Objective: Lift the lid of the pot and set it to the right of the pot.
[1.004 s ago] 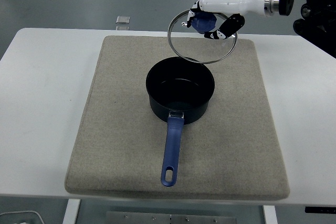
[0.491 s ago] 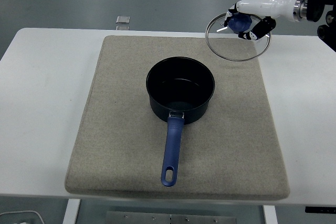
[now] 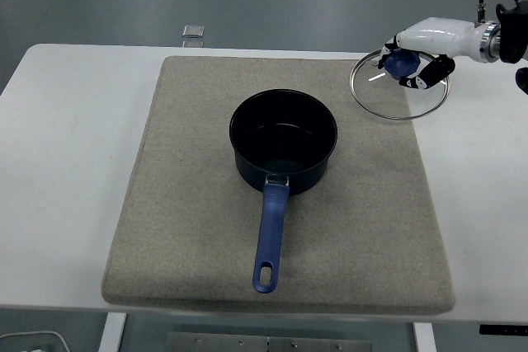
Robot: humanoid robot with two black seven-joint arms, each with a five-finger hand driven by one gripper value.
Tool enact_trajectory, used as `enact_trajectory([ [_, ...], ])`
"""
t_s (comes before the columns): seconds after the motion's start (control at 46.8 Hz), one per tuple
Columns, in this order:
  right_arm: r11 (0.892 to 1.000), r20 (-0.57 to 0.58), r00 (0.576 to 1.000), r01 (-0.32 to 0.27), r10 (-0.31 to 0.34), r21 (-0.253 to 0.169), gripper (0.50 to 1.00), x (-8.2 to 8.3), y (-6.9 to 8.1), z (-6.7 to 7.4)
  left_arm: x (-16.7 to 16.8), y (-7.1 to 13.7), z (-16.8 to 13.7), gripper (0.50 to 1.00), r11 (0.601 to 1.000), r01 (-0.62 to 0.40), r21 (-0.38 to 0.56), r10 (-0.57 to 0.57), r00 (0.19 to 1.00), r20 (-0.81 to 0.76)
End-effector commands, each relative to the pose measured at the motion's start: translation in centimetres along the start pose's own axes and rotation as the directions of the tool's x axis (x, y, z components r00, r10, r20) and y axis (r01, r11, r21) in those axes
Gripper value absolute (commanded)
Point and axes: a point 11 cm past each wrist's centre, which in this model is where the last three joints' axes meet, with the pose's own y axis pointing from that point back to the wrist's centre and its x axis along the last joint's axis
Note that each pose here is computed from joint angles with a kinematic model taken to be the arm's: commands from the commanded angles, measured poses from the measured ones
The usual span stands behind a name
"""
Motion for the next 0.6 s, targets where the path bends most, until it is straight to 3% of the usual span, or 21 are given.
enact_trajectory([
  [0.0, 1.0, 0.011, 1.0, 0.01, -0.01, -0.003, 0.5, -0.7, 0.2, 0.3, 0.0, 0.0, 0.0, 1.0, 1.0, 0.0, 0.0, 0.0, 1.0, -0.001],
  [0.342, 0.998, 0.031, 0.997, 0.067, -0.066, -0.014, 0.5, -3.5, 0.6, 0.9, 0.0, 0.0, 0.0, 1.0, 1.0, 0.0, 0.0, 0.0, 1.0, -0.001],
  [0.577, 0.997, 0.047, 0.996, 0.073, -0.072, -0.009, 0.5, -4.4, 0.5, 0.7, 0.0, 0.0, 0.0, 1.0, 1.0, 0.0, 0.0, 0.0, 1.0, 0.001],
])
